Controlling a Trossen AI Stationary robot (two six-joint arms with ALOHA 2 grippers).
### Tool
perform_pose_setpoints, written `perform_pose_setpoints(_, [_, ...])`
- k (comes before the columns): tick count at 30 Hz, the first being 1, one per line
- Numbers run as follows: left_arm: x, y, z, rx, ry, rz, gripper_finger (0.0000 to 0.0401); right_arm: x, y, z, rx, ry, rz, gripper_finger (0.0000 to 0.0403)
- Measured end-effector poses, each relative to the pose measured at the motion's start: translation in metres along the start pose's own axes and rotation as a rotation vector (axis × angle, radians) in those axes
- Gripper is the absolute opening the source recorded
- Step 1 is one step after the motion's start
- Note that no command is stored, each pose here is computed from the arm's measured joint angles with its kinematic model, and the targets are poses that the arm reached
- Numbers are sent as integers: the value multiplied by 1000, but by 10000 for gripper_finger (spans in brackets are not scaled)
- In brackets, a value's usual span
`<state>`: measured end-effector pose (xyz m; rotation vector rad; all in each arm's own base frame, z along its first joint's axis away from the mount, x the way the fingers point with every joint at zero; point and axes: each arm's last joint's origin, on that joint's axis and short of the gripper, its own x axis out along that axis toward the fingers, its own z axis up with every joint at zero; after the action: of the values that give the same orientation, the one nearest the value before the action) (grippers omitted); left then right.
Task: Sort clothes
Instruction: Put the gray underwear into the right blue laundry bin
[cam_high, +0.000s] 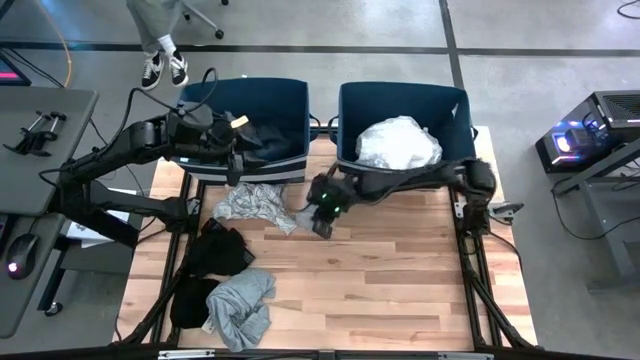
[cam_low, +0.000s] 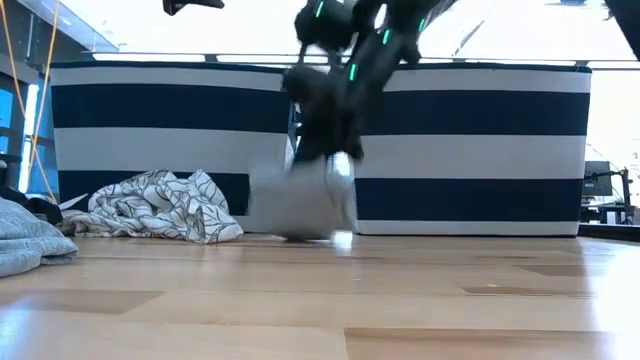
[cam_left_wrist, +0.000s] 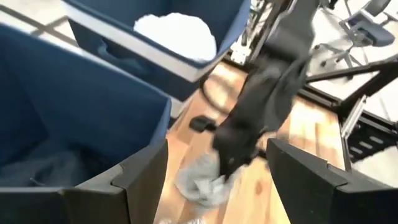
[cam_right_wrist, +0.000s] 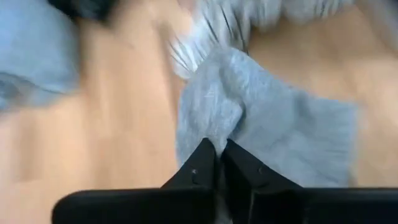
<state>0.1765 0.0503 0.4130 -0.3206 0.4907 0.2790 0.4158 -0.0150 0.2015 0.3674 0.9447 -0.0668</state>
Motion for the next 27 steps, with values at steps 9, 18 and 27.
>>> perform_pose_setpoints(9, [1,-2,4,74,-38,8,254,-143,28,28,-41,-291,414,3])
perform_pose_setpoints(18, [1,-2,4,93,-37,11,254,-282,19,4,104,-759,-39,2])
perform_pose_setpoints(27, [1,-1,3,58,-39,25,254,-322,-49,-35,426,-712,-672,1])
